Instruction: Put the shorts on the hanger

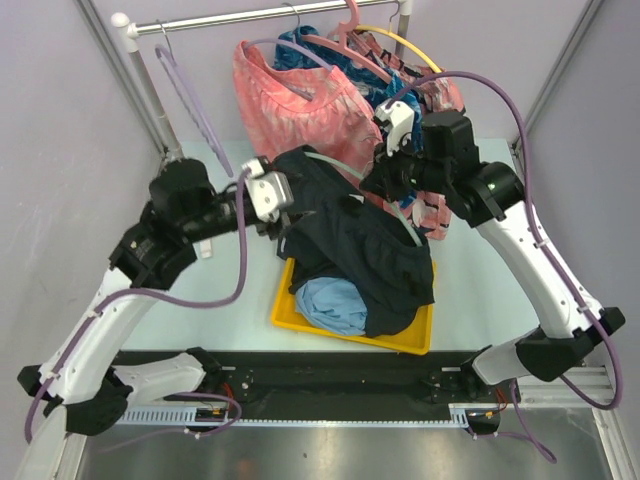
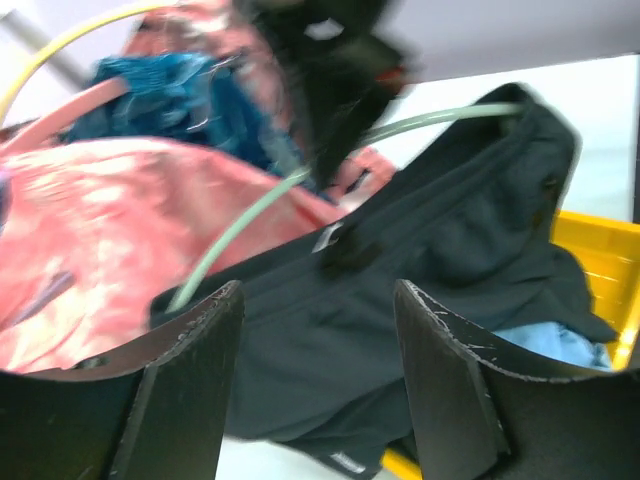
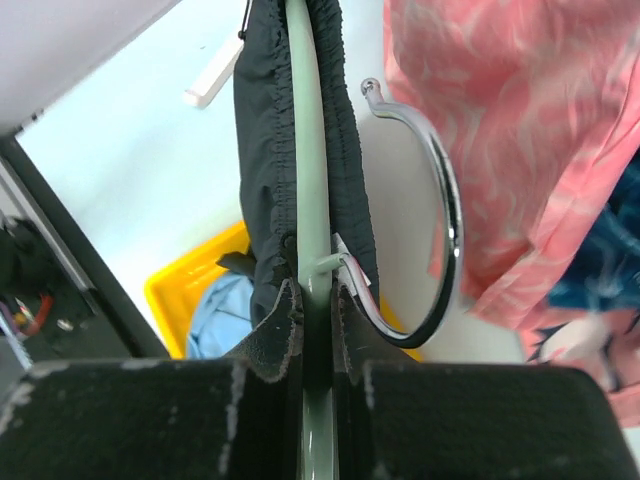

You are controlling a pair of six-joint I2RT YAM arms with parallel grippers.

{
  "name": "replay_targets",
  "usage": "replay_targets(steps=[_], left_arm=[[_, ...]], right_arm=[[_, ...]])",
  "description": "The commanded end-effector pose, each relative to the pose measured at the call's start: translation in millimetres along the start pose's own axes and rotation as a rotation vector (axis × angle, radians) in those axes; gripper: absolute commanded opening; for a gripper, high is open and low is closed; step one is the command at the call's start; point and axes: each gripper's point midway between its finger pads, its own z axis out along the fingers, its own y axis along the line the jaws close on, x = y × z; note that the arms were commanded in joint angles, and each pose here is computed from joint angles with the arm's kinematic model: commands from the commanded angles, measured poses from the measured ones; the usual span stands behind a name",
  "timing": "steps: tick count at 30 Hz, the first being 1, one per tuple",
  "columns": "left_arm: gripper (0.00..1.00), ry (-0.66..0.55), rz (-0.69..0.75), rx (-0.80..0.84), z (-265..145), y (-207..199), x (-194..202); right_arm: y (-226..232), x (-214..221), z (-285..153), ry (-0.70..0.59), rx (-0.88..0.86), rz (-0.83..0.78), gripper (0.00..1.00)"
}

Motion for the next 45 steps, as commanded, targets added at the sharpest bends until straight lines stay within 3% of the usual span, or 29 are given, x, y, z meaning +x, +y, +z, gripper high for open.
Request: replay_targets(steps=[1, 4, 10, 19, 23, 34, 37, 40, 41, 43, 45], left_arm=[[0.65, -0.047, 0.125, -0.001, 16, -35, 2], [0.61, -0.090, 0.313, 0.030, 25, -66, -4], [0.48, -0.153, 0.644, -0.050, 39, -73, -19], [0.47, -0.038, 1.007, -0.006, 65, -86, 17], [0.49, 0.009, 1.094, 0.037, 71, -91, 32], [0.49, 0.092, 1.269, -0.039, 95, -84, 41], [0.37, 0.098, 1.295, -0.055, 97, -83, 41], [0.15, 0.101, 1.325, -0.068, 97, -81, 40], [0.03, 0.099, 1.330, -0.073, 96, -80, 38], [0.00, 0.091, 1.339, -0.094, 93, -77, 31], [0.00, 0.078, 1.347, -0.114, 91, -73, 24]], right_arm=[[14, -41, 1, -0.128, -0.037, 0.181, 0.00], [21, -38, 13, -0.115, 0.000, 0.242, 0.00], [33, -44, 25, -0.129, 0.092, 0.243, 0.00], [39, -48, 34, -0.126, 0.164, 0.235, 0.00], [37, -51, 35, -0.126, 0.180, 0.240, 0.00], [41, -49, 45, -0.114, 0.197, 0.249, 0.00], [41, -53, 44, -0.129, 0.205, 0.253, 0.00], [42, -55, 43, -0.135, 0.199, 0.257, 0.00], [42, -56, 41, -0.141, 0.198, 0.257, 0.00], [42, -59, 39, -0.152, 0.193, 0.248, 0.00], [42, -63, 34, -0.168, 0.195, 0.234, 0.08]])
